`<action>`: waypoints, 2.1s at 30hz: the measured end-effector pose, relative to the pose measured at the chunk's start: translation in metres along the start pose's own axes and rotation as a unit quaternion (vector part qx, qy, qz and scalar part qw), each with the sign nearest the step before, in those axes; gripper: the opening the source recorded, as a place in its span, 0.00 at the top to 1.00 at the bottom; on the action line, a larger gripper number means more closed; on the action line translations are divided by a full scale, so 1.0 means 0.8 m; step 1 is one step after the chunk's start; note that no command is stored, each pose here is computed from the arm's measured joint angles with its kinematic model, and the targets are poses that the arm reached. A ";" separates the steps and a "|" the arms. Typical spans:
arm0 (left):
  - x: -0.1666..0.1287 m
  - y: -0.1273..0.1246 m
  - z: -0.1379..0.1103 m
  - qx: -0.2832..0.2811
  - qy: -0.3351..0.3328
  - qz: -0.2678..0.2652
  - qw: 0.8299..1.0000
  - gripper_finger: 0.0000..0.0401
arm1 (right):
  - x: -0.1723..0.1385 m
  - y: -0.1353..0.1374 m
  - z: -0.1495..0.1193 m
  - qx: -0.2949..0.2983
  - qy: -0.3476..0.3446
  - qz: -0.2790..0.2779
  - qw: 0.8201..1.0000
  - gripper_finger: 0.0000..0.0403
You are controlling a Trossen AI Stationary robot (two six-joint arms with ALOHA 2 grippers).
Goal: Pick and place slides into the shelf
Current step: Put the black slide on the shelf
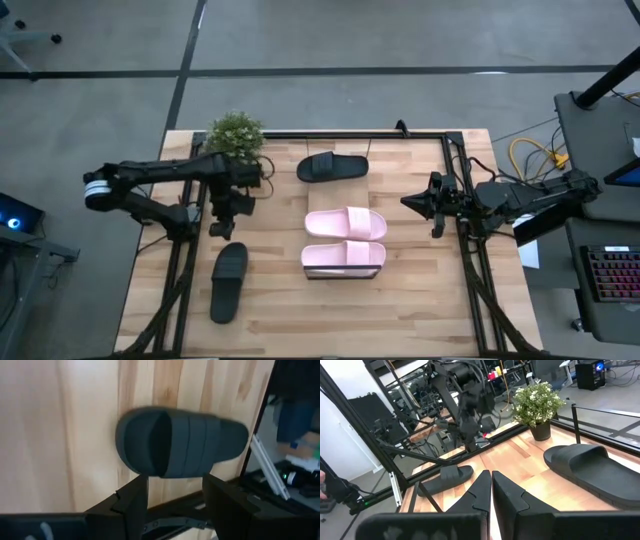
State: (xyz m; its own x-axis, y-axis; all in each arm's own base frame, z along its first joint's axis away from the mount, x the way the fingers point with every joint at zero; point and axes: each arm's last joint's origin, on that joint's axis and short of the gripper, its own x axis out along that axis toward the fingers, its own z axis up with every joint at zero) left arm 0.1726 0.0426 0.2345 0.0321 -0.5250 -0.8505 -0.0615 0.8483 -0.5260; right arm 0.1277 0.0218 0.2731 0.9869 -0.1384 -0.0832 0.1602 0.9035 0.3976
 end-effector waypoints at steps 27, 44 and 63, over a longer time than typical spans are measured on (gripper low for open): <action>0.070 -0.006 0.012 0.041 0.035 -0.012 0.998 0.57 | 0.000 -0.003 -0.007 -0.012 0.026 -0.013 1.000 0.98; 0.100 -0.004 0.021 0.027 0.046 -0.038 0.998 0.57 | 0.000 -0.003 -0.007 -0.012 0.028 -0.011 0.999 0.98; 0.126 0.006 0.029 0.005 0.085 -0.078 0.993 0.57 | 0.000 -0.003 -0.007 -0.012 0.029 -0.009 0.999 0.98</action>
State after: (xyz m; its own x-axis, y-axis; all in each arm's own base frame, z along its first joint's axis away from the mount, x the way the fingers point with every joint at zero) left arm 0.1986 -0.0047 0.1461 -0.1292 -0.6534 -0.7459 -0.0591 0.7560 -0.6519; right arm 0.1270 0.0219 0.2670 0.9808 -0.1325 -0.1430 0.1775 0.9104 0.3737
